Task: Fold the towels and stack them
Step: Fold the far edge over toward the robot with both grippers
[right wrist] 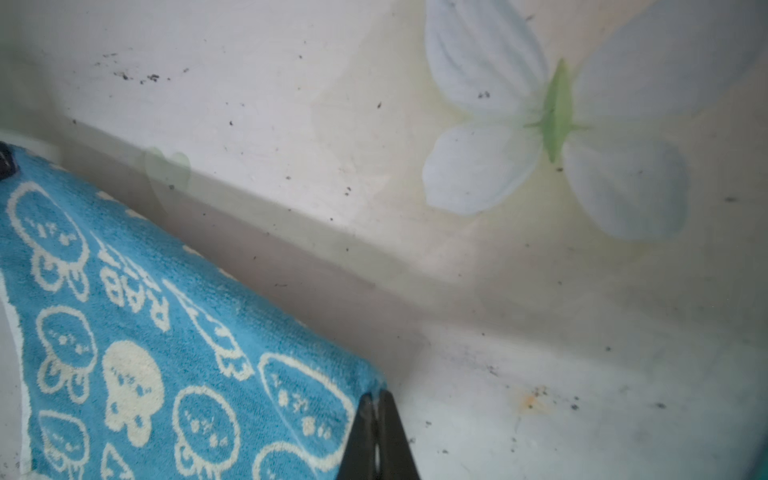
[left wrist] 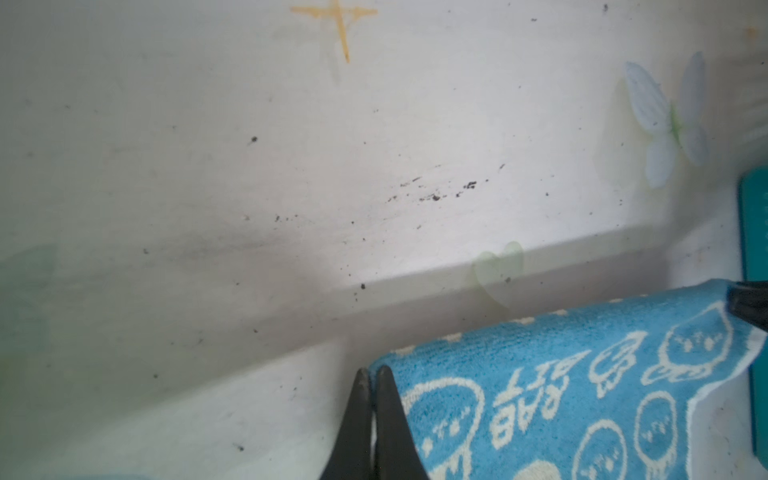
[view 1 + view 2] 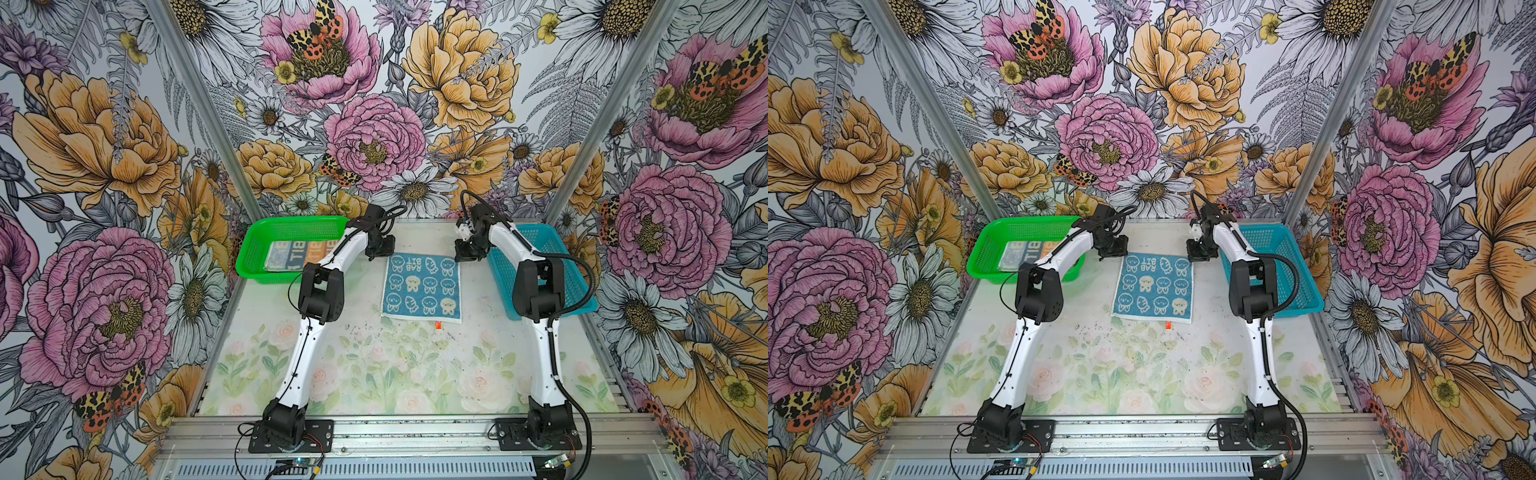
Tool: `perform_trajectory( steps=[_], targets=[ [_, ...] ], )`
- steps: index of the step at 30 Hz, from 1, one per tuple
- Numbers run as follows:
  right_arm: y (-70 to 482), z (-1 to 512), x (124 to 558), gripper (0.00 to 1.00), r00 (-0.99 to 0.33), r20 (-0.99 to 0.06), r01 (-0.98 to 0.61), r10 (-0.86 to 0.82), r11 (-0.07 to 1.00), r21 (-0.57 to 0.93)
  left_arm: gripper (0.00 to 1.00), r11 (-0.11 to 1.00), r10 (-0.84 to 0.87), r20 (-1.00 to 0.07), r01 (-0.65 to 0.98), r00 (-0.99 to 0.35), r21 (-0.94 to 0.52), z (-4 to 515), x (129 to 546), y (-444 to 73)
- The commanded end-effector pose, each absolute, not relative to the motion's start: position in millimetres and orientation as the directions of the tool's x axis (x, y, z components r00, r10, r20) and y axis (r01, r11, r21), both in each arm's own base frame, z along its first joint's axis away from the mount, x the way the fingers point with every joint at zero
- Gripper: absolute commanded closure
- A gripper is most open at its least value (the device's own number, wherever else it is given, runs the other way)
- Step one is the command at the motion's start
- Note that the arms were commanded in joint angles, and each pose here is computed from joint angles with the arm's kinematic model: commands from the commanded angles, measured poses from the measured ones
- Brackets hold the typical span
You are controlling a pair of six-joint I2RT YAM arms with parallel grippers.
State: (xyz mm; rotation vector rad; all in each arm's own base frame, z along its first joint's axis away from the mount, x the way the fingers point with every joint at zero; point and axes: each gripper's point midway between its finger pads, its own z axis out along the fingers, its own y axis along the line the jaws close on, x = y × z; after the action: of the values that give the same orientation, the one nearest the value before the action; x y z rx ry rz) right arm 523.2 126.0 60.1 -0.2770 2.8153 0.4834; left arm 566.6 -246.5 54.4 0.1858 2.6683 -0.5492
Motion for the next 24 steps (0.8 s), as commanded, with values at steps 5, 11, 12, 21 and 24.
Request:
perform_trajectory(
  steps=[5,11,12,21,24],
  targets=[
    [126.2,99.2,506.5,1.00,-0.934,-0.332,-0.239,-0.131,0.920,0.311,1.00,0.909,0.067,-0.464,0.246,-0.883,-0.337,97.2,556.8,-236.2],
    [125.0,103.9,486.3,1.00,-0.941,-0.317,-0.226,-0.121,0.920,0.320,1.00,0.914,0.089,-0.462,0.257,-0.883,-0.315,98.9,538.1,-235.2],
    [124.4,104.6,482.1,1.00,-0.941,-0.317,-0.224,-0.118,0.920,0.321,1.00,0.915,0.091,-0.457,0.255,-0.885,-0.312,96.3,534.2,-234.6],
    [121.1,91.7,434.2,1.00,-0.958,-0.275,-0.171,-0.076,0.924,0.342,1.00,0.922,0.071,-0.445,0.228,-0.893,-0.312,95.9,498.8,-228.1],
    [118.5,88.4,420.5,1.00,-0.963,-0.263,-0.156,-0.066,0.927,0.340,1.00,0.923,0.051,-0.439,0.210,-0.897,-0.322,97.4,486.3,-226.5]
  ],
)
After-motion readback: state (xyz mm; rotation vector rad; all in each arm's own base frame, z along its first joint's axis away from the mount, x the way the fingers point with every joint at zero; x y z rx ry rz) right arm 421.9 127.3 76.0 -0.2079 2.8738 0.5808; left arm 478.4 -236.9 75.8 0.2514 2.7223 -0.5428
